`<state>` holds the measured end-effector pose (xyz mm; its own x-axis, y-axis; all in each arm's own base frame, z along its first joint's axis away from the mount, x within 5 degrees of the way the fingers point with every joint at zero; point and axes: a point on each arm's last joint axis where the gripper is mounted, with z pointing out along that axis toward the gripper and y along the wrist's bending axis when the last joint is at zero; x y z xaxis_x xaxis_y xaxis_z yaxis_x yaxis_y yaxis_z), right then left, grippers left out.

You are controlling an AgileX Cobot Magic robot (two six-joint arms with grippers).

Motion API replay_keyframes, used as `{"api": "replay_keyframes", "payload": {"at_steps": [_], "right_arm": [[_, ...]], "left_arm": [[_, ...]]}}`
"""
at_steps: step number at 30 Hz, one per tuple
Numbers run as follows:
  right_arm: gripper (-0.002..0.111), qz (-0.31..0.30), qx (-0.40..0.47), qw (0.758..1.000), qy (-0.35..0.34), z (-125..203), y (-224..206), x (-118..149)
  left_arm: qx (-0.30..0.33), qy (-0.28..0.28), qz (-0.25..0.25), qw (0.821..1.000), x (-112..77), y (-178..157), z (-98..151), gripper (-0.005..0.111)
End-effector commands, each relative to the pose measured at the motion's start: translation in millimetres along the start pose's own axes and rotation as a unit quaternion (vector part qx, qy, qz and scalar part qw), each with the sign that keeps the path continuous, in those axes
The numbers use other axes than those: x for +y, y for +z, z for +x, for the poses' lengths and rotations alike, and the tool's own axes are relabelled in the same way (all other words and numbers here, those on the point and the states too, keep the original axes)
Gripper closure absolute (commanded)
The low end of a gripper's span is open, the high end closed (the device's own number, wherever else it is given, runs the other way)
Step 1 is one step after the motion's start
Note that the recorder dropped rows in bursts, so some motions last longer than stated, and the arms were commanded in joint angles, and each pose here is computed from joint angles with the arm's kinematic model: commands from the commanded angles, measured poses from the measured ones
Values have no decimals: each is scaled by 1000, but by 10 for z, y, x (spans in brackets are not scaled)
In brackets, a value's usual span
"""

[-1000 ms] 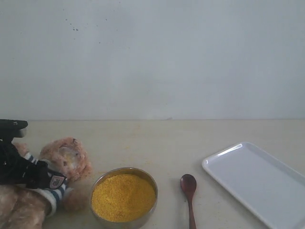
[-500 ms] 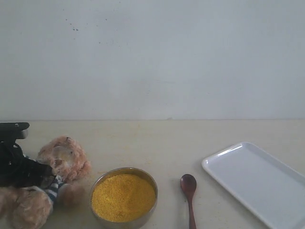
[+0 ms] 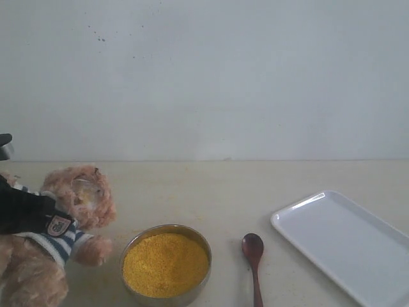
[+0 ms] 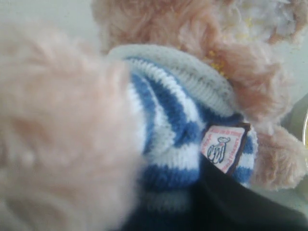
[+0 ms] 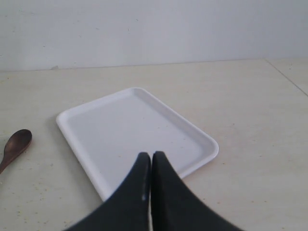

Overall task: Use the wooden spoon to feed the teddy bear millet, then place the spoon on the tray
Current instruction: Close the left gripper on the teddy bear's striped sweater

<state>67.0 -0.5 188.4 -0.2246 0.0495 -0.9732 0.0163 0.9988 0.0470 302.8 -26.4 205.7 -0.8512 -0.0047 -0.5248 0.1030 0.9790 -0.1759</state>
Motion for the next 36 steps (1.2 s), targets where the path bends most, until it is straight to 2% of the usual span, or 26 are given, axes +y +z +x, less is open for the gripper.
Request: {"api": "replay_keyframes", "payload": {"at_steps": [1,36], "right_arm": [[108,1,-8,1000,-1,-20,-3,0],[108,1,-8,1000,1,-20,-3,0]], "left_arm": [[-11,4,-1,1000,-6,-28,-2,103],[-31,-4,-4,1000,1,-30,-39,103]]}}
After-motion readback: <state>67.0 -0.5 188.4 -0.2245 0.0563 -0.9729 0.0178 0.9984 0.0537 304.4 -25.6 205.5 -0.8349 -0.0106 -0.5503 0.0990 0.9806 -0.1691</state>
